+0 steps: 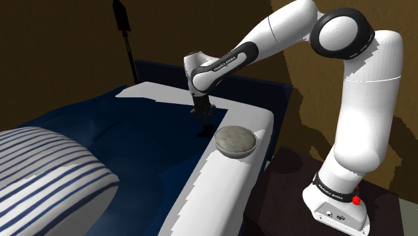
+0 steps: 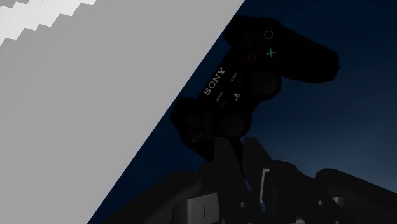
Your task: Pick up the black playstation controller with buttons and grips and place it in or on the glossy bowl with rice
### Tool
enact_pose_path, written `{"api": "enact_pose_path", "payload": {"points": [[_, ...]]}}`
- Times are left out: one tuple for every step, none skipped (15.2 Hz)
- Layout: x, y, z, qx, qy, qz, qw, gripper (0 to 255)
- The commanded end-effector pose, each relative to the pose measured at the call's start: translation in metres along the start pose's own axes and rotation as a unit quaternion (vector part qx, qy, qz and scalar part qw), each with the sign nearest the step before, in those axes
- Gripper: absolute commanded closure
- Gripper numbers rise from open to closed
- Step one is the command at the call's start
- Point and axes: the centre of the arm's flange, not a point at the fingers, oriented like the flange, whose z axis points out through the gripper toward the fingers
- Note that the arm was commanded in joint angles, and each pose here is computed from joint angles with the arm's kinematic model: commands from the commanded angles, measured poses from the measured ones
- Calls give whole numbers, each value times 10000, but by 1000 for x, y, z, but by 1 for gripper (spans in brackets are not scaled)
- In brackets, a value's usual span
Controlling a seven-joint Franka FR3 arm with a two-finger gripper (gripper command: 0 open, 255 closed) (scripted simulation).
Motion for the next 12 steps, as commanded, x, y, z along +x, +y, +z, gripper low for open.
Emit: {"api": "enact_pose_path", "payload": {"points": [[-1, 0, 1, -6, -11, -6, 10000, 255], [-1, 0, 1, -6, -11, -6, 10000, 255], [-1, 0, 1, -6, -11, -7, 10000, 255], [-1, 0, 1, -6, -11, -7, 10000, 255], [-1, 0, 1, -6, -11, -6, 10000, 255], [0, 1, -1, 8, 11, 5, 10000, 255], [0, 1, -1, 8, 11, 5, 10000, 0], [-22, 20, -7, 356, 466, -158, 9982, 0], [-44, 40, -8, 704, 919, -320, 9928, 0], [-55, 51, -8, 885, 1155, -405, 9885, 0], [-54, 50, -3, 885, 1155, -405, 9885, 0], [-53, 49, 2, 885, 1155, -405, 9885, 0]]}}
